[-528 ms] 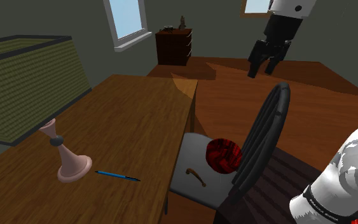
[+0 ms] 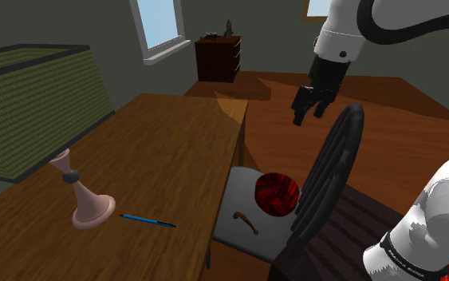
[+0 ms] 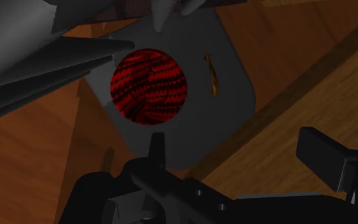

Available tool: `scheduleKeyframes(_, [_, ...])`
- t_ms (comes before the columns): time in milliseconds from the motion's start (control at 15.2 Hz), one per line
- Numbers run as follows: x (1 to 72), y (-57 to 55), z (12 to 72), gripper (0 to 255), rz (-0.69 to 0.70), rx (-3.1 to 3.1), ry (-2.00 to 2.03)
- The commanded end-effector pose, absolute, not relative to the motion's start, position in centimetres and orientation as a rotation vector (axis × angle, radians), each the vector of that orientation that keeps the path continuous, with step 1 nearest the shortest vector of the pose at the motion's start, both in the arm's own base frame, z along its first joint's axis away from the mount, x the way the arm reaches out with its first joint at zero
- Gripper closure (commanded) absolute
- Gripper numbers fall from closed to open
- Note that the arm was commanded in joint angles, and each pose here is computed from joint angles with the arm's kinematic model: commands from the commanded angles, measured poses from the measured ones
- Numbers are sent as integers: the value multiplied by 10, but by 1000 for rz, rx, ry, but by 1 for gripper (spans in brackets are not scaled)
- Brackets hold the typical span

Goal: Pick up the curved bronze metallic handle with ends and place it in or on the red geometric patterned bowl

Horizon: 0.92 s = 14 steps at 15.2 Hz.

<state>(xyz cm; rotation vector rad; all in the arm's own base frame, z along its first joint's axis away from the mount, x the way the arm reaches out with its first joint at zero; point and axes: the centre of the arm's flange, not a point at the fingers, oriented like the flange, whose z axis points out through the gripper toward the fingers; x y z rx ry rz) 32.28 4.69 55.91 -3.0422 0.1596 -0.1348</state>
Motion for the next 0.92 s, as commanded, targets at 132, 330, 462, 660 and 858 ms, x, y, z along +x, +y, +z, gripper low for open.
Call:
scheduleKeyframes(132, [339, 67, 512, 0, -128, -3063, 131])
scheduleKeyframes(330, [349, 82, 476, 0, -122, -3079, 109])
scheduleKeyframes(462, [355, 92, 451, 0, -118, -3089, 95])
scheduleKeyframes(660, [364, 106, 415, 0, -111, -3105, 73])
scheduleKeyframes(858, [373, 120, 378, 0, -104, -3120, 51])
